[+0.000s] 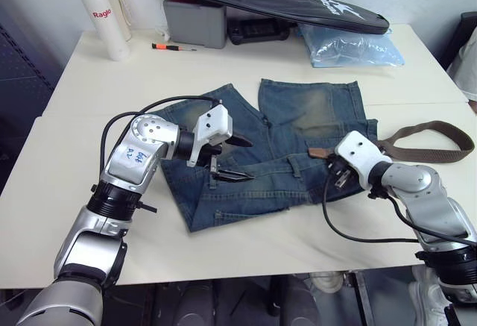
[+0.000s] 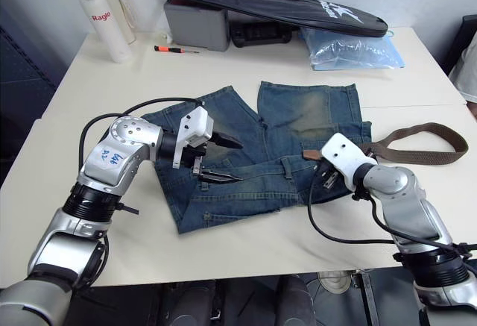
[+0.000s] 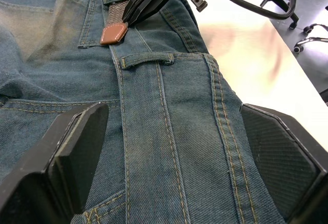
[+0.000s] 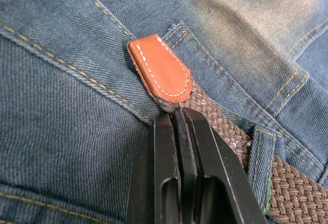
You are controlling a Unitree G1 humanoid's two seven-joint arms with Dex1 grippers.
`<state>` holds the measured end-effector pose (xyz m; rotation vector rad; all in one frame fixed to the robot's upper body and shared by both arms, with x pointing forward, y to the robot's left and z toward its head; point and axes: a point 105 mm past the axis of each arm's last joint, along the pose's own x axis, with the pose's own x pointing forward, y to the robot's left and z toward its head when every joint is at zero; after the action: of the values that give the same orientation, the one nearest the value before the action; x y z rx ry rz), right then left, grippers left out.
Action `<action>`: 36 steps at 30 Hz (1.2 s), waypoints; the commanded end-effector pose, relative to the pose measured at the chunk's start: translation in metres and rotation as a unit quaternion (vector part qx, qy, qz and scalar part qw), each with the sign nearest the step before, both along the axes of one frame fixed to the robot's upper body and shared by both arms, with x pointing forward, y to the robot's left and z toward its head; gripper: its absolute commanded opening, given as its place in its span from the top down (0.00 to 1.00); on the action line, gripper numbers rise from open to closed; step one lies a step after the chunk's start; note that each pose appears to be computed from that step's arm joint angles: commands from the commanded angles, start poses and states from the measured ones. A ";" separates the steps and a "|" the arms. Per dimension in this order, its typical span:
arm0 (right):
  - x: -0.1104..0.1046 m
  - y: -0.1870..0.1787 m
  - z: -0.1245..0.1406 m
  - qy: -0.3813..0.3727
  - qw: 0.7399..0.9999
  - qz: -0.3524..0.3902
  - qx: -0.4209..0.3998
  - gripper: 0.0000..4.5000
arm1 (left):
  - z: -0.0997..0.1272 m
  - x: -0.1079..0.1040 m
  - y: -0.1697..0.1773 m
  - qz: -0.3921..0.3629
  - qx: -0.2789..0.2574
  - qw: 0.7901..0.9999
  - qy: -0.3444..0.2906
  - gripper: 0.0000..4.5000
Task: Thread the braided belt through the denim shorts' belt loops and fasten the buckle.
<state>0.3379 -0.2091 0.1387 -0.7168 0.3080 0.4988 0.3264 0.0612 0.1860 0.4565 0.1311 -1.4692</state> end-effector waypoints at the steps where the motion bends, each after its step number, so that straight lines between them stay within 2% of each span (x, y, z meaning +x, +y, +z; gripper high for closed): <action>1: -0.006 0.001 0.020 -0.027 0.999 0.034 -0.003 0.99 | 0.004 -0.004 -0.001 -0.005 0.000 1.000 -0.015 0.00; 4: -0.016 0.015 0.028 -0.042 0.994 0.104 -0.017 0.99 | 0.003 -0.004 0.000 -0.004 0.001 1.000 -0.015 0.00; 8: -0.031 0.038 0.025 -0.049 0.984 0.174 -0.011 0.99 | 0.003 -0.003 0.000 -0.004 0.002 1.000 -0.015 0.00; 15: -0.036 0.068 0.022 -0.069 0.976 0.203 0.032 0.99 | 0.003 -0.003 0.000 -0.003 0.004 1.000 -0.017 0.00; 21: -0.036 0.061 0.011 -0.043 0.982 0.178 0.041 0.99 | 0.002 -0.003 0.001 -0.003 0.007 1.000 -0.016 0.00; 24: -0.043 0.056 0.011 -0.017 0.982 0.182 0.055 0.81 | 0.002 -0.003 0.001 -0.005 0.008 1.000 -0.016 0.00; 28: -0.054 0.039 0.021 0.011 0.982 0.154 0.111 0.42 | 0.001 -0.003 -0.001 -0.010 0.009 1.000 -0.015 0.00; 32: -0.057 0.021 0.025 0.019 0.971 0.065 0.230 0.04 | 0.001 -0.003 -0.001 -0.011 0.010 1.000 -0.015 0.00; 36: -0.060 0.000 0.013 0.062 0.925 -0.038 0.373 0.02 | 0.000 -0.004 -0.001 -0.011 0.010 1.000 -0.014 0.00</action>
<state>0.2812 -0.2012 0.1473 -0.0223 0.2340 0.5889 0.3260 0.0632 0.1790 0.4711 0.1551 -1.4667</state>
